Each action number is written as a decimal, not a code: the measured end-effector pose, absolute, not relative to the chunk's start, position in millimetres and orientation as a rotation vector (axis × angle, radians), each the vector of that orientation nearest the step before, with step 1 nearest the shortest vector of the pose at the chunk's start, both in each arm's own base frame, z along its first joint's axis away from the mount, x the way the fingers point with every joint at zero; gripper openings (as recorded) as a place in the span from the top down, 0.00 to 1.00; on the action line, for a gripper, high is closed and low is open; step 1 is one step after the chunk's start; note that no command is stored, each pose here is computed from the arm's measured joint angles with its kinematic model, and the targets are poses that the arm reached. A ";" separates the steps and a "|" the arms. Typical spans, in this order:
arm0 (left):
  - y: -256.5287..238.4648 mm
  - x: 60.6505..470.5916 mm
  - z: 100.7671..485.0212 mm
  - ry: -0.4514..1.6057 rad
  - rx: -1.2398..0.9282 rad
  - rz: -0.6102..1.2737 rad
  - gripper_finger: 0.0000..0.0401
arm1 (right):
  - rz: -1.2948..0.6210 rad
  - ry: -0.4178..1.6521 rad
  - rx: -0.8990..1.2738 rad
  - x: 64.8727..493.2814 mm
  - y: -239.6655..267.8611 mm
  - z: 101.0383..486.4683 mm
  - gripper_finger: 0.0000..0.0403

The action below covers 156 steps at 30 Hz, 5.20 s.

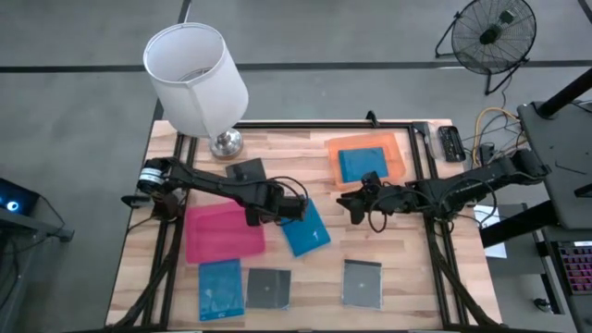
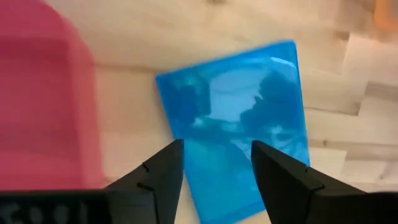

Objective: Pick & place jewel cases by type
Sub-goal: Put the top blue CD case into the orange bin

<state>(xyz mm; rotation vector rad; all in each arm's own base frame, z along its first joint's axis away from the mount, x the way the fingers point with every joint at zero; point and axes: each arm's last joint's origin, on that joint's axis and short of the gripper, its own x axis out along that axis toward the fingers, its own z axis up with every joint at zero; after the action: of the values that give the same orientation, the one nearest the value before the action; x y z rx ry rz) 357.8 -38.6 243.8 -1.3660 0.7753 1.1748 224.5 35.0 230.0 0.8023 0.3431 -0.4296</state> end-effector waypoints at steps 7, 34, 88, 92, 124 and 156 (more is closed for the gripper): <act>-21.7 356.5 247.1 0.787 -1.283 1.208 0.61 | -0.421 0.350 0.801 224.7 34.8 229.7 0.62; -16.5 390.6 188.4 0.908 -1.307 1.381 0.61 | -0.301 0.474 0.673 221.9 37.6 215.8 0.60; -28.5 452.0 212.3 0.837 -1.268 0.871 0.61 | -0.455 0.643 0.769 206.6 33.8 194.1 0.60; -33.3 448.7 219.2 0.850 -1.317 0.928 0.61 | -0.573 0.761 0.810 194.8 32.0 183.9 0.57; -55.3 419.9 259.5 0.987 -1.066 0.755 0.35 | -0.643 0.732 0.979 195.0 32.9 182.7 0.40; -45.3 316.2 229.9 0.446 -1.458 0.564 0.35 | -0.647 0.527 1.075 205.9 31.7 191.5 0.42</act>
<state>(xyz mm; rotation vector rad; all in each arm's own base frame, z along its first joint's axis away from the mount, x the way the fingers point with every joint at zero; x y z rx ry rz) 316.2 -45.3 229.9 -1.4578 0.4456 0.5641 205.9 31.7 191.5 1.0749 0.5275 -0.6466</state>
